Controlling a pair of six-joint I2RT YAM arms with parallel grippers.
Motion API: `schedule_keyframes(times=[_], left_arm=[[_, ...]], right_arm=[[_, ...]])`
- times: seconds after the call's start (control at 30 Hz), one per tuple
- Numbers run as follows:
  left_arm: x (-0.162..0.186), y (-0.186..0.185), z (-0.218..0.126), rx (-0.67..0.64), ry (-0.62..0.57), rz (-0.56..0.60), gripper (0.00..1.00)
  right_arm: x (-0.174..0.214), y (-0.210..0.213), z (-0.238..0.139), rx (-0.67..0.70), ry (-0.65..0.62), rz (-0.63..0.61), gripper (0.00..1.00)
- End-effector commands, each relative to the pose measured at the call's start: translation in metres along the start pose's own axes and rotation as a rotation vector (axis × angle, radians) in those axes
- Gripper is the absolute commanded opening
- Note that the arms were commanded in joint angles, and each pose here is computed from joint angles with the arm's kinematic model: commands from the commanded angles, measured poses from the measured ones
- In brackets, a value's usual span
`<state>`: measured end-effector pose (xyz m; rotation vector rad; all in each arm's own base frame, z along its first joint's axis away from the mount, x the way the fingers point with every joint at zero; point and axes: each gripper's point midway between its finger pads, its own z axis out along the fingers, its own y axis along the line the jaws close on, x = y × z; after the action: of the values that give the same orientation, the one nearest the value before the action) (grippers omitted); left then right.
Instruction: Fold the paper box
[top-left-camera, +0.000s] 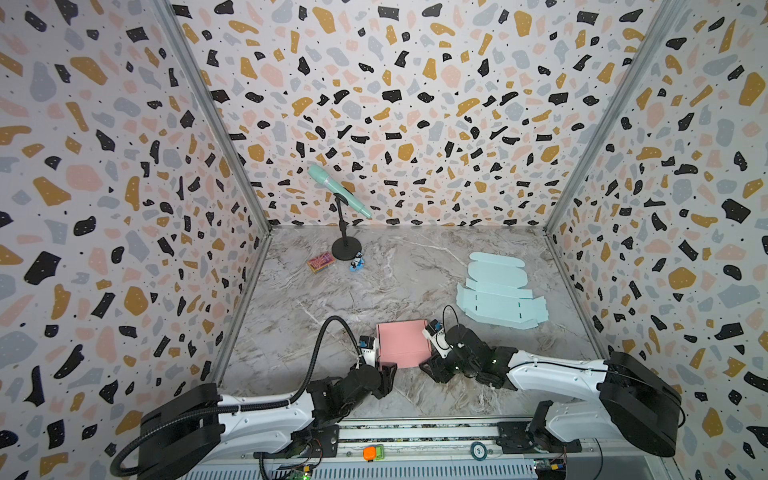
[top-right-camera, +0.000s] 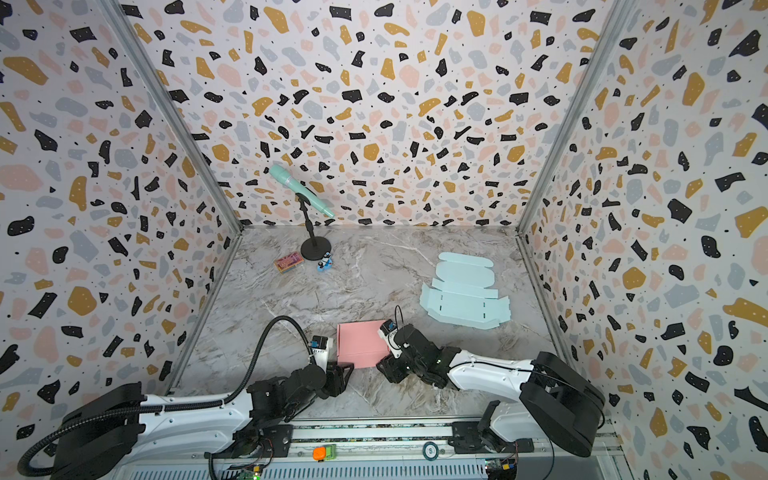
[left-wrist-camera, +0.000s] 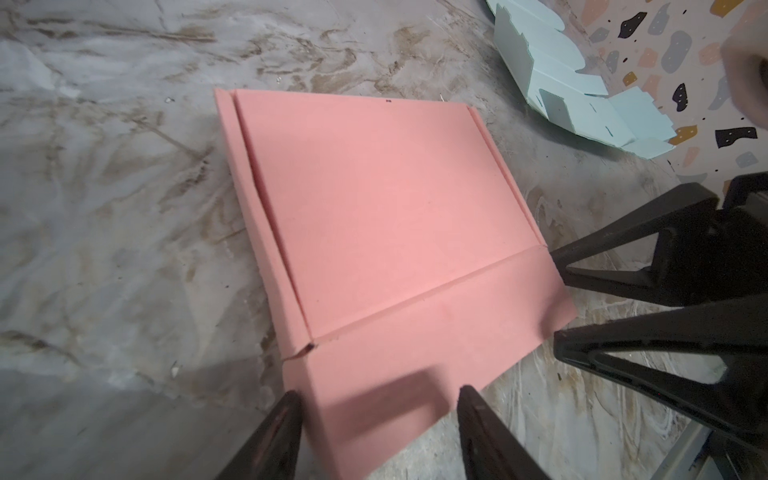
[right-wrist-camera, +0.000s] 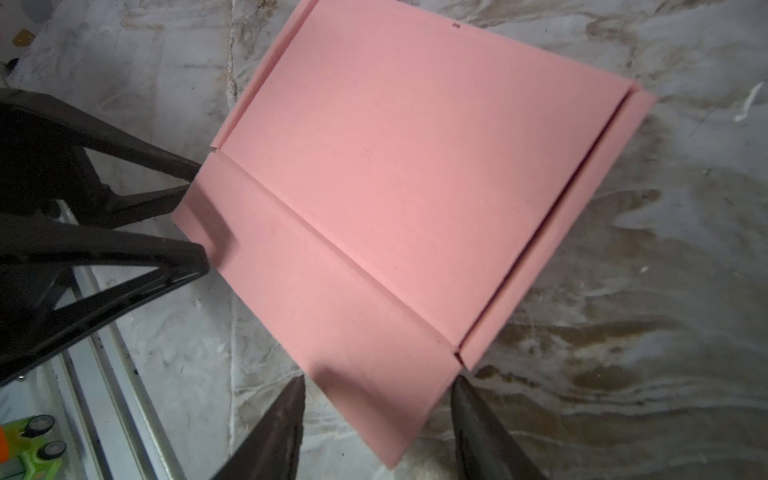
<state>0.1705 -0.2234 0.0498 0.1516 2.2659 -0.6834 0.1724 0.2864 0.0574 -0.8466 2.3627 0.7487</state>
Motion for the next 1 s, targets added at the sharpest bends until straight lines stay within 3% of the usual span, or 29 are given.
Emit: schedule_keyframes(times=[0.0,0.4,0.67,0.97], left_arm=[[-0.005,-0.004,-0.001,0.023,-0.033,-0.022,0.59],[-0.005,-0.006,-0.002,0.030,-0.037,-0.018,0.58],[-0.001,0.000,0.002,-0.002,-0.033,-0.015,0.47],[0.000,0.005,0.003,-0.026,-0.036,-0.007,0.42]], right_arm=[[-0.003,0.005,-0.001,-0.015,-0.008,-0.002,0.56],[-0.007,0.009,-0.003,-0.019,-0.022,-0.004,0.58],[-0.004,0.006,0.004,-0.010,-0.002,-0.006,0.55],[-0.003,0.003,0.008,-0.001,0.004,-0.004,0.48]])
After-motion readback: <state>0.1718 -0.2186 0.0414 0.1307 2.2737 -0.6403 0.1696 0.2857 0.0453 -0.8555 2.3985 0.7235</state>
